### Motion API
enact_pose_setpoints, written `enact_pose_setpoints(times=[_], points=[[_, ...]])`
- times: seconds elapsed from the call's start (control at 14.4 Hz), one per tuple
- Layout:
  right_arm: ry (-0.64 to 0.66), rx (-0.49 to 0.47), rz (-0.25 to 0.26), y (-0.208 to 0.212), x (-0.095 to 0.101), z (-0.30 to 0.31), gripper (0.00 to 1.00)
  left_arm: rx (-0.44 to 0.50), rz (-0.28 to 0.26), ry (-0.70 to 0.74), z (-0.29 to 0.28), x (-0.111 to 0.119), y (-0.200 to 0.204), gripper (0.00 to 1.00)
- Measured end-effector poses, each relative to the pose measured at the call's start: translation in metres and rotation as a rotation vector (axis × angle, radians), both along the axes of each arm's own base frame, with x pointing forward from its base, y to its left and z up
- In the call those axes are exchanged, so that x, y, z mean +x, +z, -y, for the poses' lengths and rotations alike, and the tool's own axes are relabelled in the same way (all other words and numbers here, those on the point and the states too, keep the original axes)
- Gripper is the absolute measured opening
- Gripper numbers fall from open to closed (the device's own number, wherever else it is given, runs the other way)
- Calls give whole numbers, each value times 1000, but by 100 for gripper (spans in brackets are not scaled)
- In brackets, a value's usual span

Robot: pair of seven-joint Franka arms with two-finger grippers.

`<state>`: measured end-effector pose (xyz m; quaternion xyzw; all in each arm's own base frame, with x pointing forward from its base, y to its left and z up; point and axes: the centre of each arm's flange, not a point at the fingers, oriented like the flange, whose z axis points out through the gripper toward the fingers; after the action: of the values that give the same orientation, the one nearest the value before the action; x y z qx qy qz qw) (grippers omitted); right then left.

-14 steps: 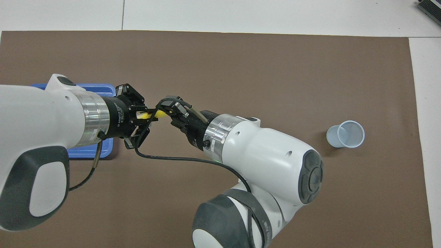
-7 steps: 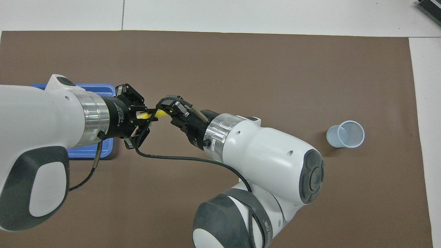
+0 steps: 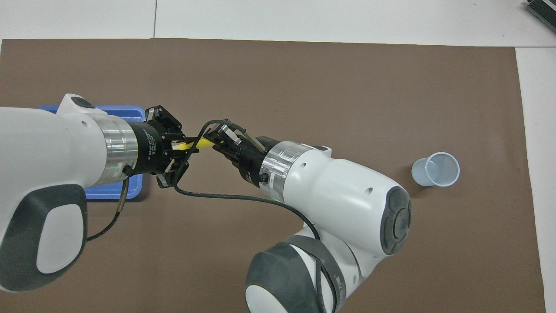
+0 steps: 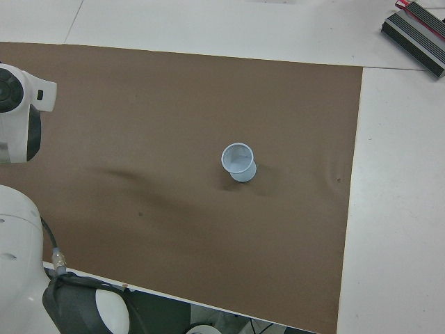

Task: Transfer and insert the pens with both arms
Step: 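Grasp the yellow pen with the right gripper while the left gripper opens, then carry the yellow pen to the cup with the right gripper while the left gripper withdraws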

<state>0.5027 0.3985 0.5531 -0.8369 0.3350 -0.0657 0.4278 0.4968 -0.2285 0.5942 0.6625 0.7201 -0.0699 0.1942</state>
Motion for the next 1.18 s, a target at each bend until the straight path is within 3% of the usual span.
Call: enact_pose_setpoints(times=[0.07, 0.21, 0.76, 0.83, 1.11, 1.18], points=[[0, 0, 0, 0, 0, 0, 30, 0, 0, 0, 0, 0, 0, 17], [0, 1, 1, 0, 0, 0, 18, -3, -3, 8, 0, 0, 0, 17], [-1, 1, 1, 0, 0, 0, 18, -5, -5, 14, 0, 0, 0, 17], [-1, 1, 1, 1, 0, 0, 18, -5, -5, 14, 0, 0, 0, 22], [-3, 1, 2, 1, 1, 1, 18, -7, -2, 21, -4, 1, 2, 63], [-3, 1, 2, 1, 1, 1, 18, -7, -2, 21, -4, 1, 2, 78]])
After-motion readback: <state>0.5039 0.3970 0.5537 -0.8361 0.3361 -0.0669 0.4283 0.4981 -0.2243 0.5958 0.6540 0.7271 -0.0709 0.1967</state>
